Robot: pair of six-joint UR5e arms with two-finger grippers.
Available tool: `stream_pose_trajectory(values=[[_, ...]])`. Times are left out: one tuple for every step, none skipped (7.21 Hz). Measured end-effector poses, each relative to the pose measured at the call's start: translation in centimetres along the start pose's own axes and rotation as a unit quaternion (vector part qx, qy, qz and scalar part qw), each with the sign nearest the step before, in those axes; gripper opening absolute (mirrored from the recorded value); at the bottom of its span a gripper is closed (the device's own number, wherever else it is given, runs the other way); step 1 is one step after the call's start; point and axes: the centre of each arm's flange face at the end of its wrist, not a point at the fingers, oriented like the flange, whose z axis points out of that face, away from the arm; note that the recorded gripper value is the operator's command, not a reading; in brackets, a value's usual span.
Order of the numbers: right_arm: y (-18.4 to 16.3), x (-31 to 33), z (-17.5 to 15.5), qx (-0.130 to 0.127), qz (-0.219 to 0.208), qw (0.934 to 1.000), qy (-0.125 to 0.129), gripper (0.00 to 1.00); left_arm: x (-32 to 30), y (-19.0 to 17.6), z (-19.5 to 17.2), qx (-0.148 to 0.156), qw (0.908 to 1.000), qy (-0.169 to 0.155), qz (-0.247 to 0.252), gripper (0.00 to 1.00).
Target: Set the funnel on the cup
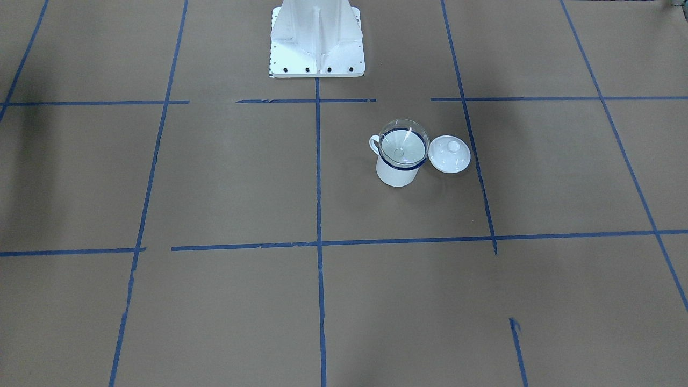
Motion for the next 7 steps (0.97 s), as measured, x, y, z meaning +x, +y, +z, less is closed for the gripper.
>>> stream_pose_trajectory(values=[[0.0, 0.0, 0.0, 0.0, 0.0, 1.0, 0.0, 1.0, -1.7, 1.7, 0.2, -0.005, 0.9999, 0.001, -0.016, 1.0], [0.0, 0.0, 0.0, 0.0, 0.0, 1.0, 0.0, 1.0, -2.7, 2.7, 0.3, -0.008, 0.9996, 0.001, -0.026, 1.0], [0.0, 0.0, 0.0, 0.0, 0.0, 1.0, 0.0, 1.0, -3.3, 3.6, 0.7, -0.013, 0.9992, 0.006, -0.036, 1.0], [0.0, 0.0, 0.0, 0.0, 0.0, 1.0, 0.0, 1.0, -3.6, 4.3, 1.3, -0.019, 0.9988, 0.012, -0.044, 1.0], [0.0, 0.0, 0.0, 0.0, 0.0, 1.0, 0.0, 1.0, -3.8, 4.6, 1.6, -0.022, 0.9985, 0.016, -0.047, 1.0], [0.0, 0.0, 0.0, 0.0, 0.0, 1.0, 0.0, 1.0, -3.8, 4.7, 1.7, -0.022, 0.9985, 0.016, -0.047, 1.0], [0.0, 0.0, 0.0, 0.0, 0.0, 1.0, 0.0, 1.0, -3.7, 4.6, 1.7, -0.022, 0.9985, 0.017, -0.046, 1.0]])
